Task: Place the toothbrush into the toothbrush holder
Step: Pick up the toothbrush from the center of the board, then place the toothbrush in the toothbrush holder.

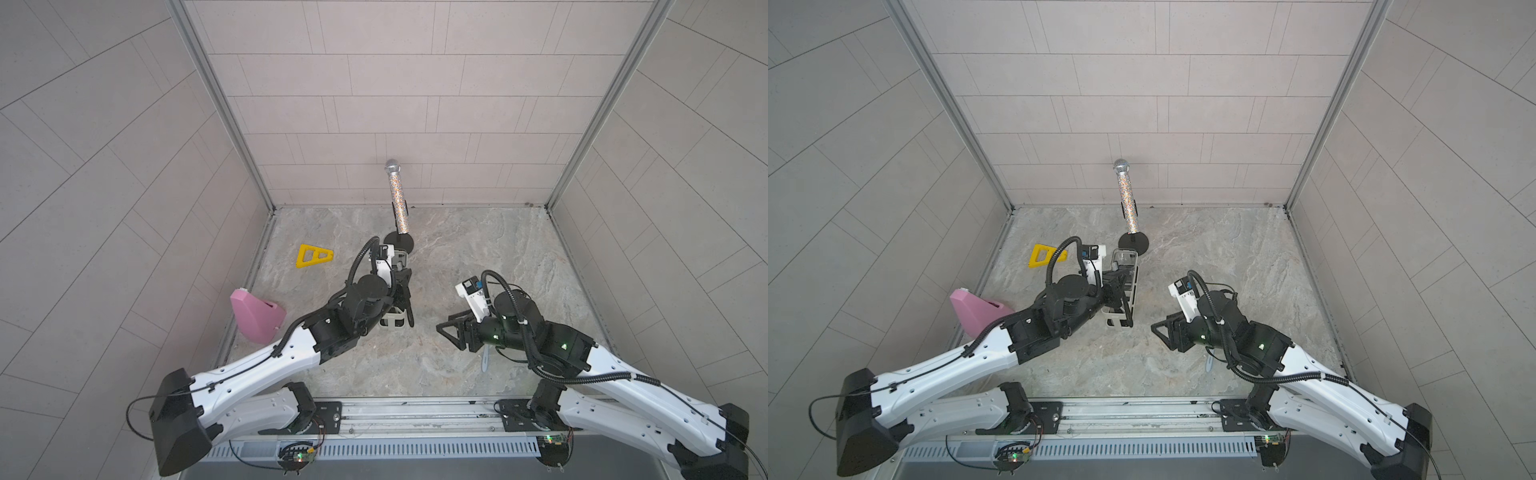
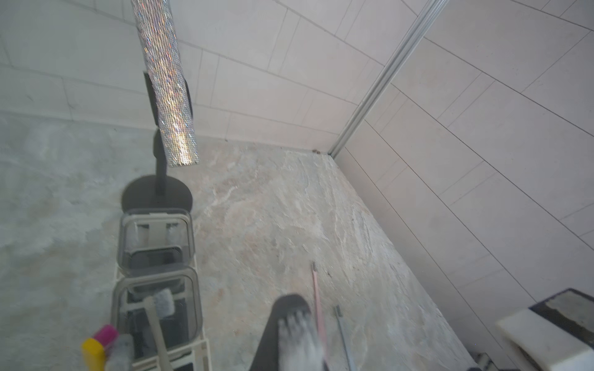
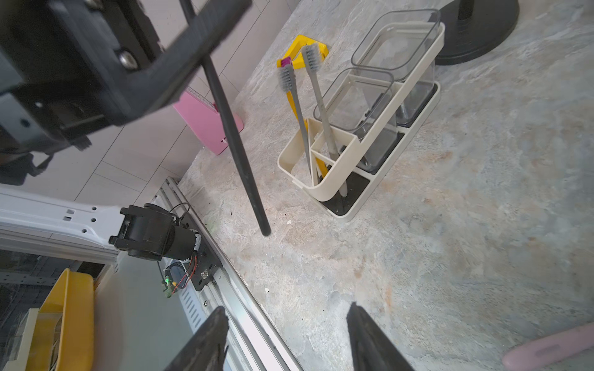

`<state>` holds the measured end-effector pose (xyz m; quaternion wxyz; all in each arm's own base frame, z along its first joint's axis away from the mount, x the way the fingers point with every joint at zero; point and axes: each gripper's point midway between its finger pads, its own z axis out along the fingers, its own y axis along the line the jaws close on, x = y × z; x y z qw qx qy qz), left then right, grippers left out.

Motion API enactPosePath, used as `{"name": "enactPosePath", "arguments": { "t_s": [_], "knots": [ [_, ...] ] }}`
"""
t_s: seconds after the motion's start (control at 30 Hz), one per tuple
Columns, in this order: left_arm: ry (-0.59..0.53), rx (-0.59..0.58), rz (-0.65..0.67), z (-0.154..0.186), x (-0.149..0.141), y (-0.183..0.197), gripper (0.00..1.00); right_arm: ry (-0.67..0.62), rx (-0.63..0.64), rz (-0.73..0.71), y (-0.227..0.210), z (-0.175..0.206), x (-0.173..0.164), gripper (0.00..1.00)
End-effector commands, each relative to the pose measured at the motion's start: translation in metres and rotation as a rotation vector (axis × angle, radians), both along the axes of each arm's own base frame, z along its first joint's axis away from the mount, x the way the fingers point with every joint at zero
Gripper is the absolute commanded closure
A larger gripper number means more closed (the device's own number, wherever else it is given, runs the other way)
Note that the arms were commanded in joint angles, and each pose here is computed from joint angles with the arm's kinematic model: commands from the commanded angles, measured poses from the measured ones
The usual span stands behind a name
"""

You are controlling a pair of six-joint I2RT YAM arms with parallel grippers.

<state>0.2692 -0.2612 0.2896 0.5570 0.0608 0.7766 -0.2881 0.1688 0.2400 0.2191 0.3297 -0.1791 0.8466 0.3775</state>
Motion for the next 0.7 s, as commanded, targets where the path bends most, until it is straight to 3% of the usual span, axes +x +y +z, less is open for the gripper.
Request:
{"name": "enactPosePath", "arguments": {
  "t_s": [0.0,0.2,0.67],
  "knots": [
    [-0.236,0.089,0.108,0.031,0.013,0.02,1.0,0.001,-0.046,-0.024,-0.006,-0.012,0.003,0.38],
    [-0.343,0.097,0.205,0.029,0.023,0.028,1.0,0.001,-0.065,-0.028,-0.005,-0.017,0.006,0.38],
    [-0.38,0.117,0.297,0.001,0.039,0.028,1.0,0.016,-0.09,-0.023,-0.001,-0.028,0.009,0.38]
  ]
}}
